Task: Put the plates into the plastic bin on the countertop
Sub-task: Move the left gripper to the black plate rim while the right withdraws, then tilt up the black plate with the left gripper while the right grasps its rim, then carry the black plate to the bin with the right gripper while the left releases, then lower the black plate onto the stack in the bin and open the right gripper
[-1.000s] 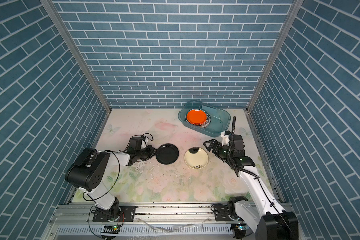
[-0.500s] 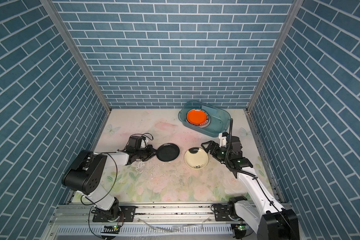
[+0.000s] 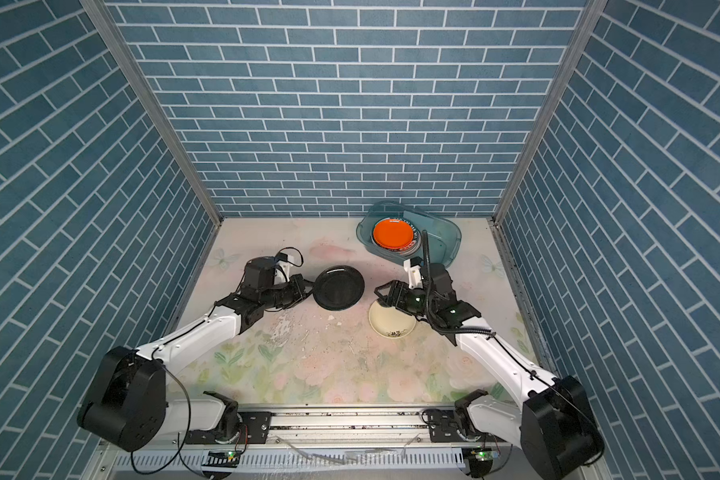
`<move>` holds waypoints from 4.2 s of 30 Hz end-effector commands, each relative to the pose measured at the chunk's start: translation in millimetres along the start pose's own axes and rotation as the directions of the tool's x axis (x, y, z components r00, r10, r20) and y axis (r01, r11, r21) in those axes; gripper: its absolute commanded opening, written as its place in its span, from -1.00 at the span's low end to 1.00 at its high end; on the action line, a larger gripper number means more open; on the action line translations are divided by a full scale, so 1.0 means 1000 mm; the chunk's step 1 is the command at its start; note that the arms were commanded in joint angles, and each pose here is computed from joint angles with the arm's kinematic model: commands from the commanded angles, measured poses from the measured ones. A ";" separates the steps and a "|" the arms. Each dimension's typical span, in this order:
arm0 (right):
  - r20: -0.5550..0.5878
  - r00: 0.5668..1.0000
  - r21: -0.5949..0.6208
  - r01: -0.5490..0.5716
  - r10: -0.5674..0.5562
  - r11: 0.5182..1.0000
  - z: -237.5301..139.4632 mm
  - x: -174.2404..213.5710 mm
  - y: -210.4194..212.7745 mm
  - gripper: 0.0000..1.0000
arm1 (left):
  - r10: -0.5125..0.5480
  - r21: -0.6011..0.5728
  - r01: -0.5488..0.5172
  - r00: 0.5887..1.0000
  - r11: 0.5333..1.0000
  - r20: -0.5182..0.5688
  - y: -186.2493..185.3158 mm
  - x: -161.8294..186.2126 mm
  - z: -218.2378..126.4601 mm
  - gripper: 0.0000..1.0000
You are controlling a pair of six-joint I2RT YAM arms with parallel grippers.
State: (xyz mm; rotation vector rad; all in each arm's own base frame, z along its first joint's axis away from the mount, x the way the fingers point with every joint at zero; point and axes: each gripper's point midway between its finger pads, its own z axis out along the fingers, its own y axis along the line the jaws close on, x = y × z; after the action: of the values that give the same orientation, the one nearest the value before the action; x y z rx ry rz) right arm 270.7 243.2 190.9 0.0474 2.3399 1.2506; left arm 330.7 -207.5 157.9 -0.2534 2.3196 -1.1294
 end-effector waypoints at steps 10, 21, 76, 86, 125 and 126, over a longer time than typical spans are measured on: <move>-0.021 0.997 -0.031 0.069 -0.070 0.997 0.029 -0.004 0.025 -0.21 | 0.064 -0.008 -0.064 0.998 0.998 0.019 -0.022 0.006 -0.017 -1.00; -0.048 0.997 -0.076 0.057 -0.060 0.995 0.047 -0.003 0.035 -0.40 | 0.070 -0.007 -0.070 0.997 0.998 0.031 -0.021 0.010 -0.026 -1.00; 0.216 0.975 0.187 -0.085 0.043 0.979 0.014 -0.132 -0.019 -1.00 | 0.117 -0.158 -0.097 0.985 0.983 0.125 -0.005 -0.015 -0.053 0.99; 0.229 0.973 0.293 -0.087 0.018 0.952 0.035 -0.200 -0.049 -1.00 | 0.135 -0.169 -0.112 0.983 0.979 0.128 -0.015 -0.024 -0.057 0.99; 0.183 0.980 0.402 -0.149 0.080 0.903 0.110 -0.276 -0.156 -0.62 | 0.112 -0.231 -0.093 0.991 0.969 0.073 0.001 -0.025 -0.044 0.99; 0.177 0.981 0.408 -0.148 0.081 0.901 0.110 -0.274 -0.157 -0.42 | 0.111 -0.228 -0.092 0.991 0.969 0.071 0.000 -0.025 -0.043 0.99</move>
State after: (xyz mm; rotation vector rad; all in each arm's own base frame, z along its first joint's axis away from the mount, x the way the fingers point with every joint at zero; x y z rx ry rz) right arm 586.9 161.9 110.2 0.4728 2.4631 0.6903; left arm 323.6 -170.0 185.6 -0.2499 2.3613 -0.7991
